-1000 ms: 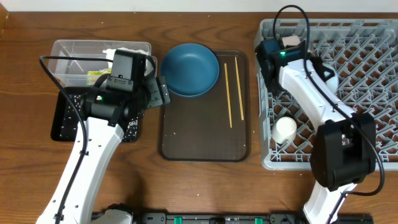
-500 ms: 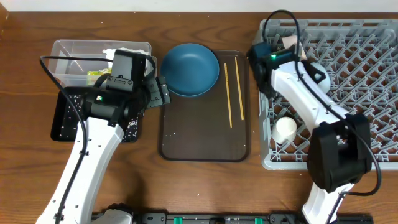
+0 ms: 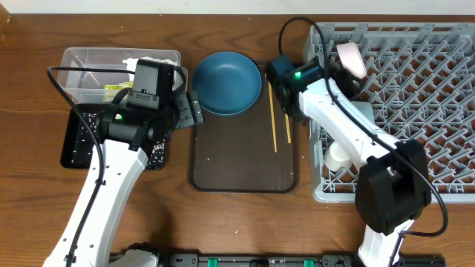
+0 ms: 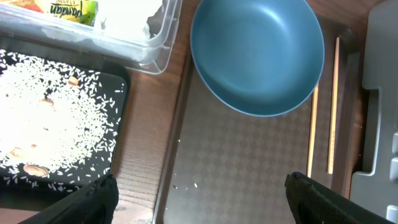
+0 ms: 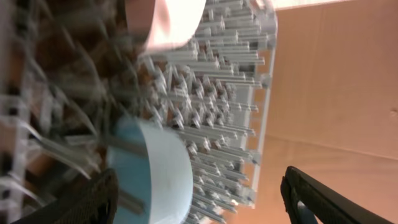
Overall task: Sort waste into correct bins and load items into the dishwasher rack
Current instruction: 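Reach right gripper to dark teal plate and grasp its rim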
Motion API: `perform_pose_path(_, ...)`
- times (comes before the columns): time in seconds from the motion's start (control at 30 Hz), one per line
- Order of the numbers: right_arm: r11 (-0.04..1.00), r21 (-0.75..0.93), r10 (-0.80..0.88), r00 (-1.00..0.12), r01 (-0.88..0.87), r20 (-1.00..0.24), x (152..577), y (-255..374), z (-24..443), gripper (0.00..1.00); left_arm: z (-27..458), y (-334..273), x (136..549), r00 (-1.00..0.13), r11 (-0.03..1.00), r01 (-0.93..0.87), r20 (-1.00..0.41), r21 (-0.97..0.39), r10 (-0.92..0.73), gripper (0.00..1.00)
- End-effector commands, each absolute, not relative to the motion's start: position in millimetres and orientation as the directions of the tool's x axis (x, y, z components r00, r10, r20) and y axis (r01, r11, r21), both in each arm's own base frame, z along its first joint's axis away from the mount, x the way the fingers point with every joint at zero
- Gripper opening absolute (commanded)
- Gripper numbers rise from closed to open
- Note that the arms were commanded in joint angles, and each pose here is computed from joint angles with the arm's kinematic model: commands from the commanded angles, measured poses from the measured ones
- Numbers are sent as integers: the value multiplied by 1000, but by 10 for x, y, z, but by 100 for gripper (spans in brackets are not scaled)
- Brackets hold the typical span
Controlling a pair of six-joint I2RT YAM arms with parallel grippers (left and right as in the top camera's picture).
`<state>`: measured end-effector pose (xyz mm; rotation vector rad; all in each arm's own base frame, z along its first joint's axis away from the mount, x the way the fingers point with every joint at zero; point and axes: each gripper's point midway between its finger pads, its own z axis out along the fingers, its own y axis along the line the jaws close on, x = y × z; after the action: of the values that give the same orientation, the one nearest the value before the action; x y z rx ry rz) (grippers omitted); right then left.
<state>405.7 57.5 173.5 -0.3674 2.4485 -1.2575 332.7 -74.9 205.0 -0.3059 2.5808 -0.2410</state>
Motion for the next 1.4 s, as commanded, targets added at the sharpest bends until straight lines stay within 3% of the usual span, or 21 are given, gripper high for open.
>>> perform_pose_path(0.0, 732, -681, -323, -880, 2, -349, 4265, 783, 1884, 80, 2064, -733, 3336, -834, 960, -168, -487, -223, -260, 88)
perform_pose_path(0.13, 962, -259, -206, -847, -85, -490, 4511, 1503, 1784, 79, 2064, -733, 3336, -834, 960, -168, -487, -223, -260, 88)
perform_pose_path(0.23, 981, 55, -125, -833, -183, -538, 4633, 2075, 1743, 77, 2064, -733, 3336, -834, 960, -168, -487, -223, -260, 88)
perform_pose_path(0.3, 969, 162, -68, -836, -184, -544, 4712, 2283, 1679, 73, 2064, -733, 3336, -834, 960, -168, -487, -223, -260, 88)
perform_pose_path(0.43, 980, 171, 3, -858, -99, -514, 4807, 2361, 1344, 60, 2064, -733, 3336, -834, 960, -168, -487, -223, -260, 88)
perform_pose_path(0.63, 986, 166, 45, -911, -26, -410, 4759, 2473, 712, 60, 2064, -733, 3336, -834, 960, -168, -487, -223, -260, 88)
perform_pose_path(0.87, 985, 170, 66, -942, 10, -330, 4678, 2527, 317, 56, 2064, -733, 3336, -834, 960, -168, -487, -223, -260, 88)
perform_pose_path(1.03, 988, 155, 60, -950, 13, -305, 4627, 2507, 247, 37, 2064, -733, 3336, -834, 960, -168, -487, -223, -260, 88)
perform_pose_path(1.23, 992, 126, 34, -962, 0, -270, 4532, 2451, 210, 4, 2064, -733, 3336, -834, 960, -168, -487, -223, -260, 88)
perform_pose_path(1.37, 994, 110, 8, -966, -21, -259, 4510, 2409, 208, 1, 2064, -733, 3336, -834, 960, -168, -487, -223, -260, 88)
